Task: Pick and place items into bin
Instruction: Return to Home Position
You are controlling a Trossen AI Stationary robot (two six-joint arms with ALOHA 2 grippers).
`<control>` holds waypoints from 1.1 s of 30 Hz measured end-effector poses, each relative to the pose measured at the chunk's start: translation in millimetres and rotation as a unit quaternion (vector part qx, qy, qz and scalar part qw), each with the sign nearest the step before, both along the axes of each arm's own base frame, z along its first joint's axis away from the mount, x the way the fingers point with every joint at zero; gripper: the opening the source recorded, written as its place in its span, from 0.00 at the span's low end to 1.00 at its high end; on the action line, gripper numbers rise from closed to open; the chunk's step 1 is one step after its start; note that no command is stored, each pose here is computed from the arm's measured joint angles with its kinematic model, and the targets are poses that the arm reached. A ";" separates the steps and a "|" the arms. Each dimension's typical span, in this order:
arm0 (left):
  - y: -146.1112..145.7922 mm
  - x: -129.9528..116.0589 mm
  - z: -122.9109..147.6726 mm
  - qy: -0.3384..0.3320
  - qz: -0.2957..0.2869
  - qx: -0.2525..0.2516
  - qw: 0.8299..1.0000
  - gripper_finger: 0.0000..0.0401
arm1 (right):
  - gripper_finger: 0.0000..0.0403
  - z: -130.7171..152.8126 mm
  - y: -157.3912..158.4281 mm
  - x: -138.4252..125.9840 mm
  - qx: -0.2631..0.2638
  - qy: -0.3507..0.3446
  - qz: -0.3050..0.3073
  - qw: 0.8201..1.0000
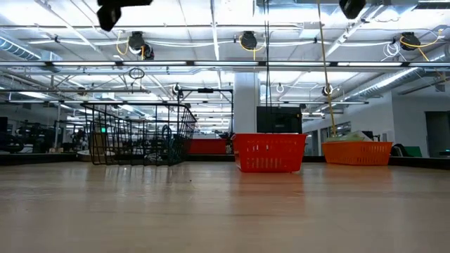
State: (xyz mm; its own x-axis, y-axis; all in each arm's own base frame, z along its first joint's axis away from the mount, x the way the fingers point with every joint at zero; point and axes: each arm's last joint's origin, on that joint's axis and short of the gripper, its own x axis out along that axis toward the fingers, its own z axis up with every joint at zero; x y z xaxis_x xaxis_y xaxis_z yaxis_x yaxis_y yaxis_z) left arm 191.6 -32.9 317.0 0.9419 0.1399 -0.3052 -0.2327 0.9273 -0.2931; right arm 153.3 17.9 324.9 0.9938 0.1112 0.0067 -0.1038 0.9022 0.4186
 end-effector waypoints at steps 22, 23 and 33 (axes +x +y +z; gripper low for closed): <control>10.3 -84.9 -62.7 -0.099 -0.009 0.052 0.994 0.06 | 0.51 -78.9 18.8 -57.2 -0.035 -0.146 0.008 0.989; 11.0 -86.9 -62.0 -0.104 -0.010 0.062 0.993 0.06 | 0.51 -78.1 17.5 -59.9 -0.045 -0.157 0.005 0.987; 23.1 -111.9 -65.6 -0.118 0.028 0.071 0.990 0.06 | 0.51 -92.5 5.2 -78.2 -0.072 -0.157 -0.059 0.983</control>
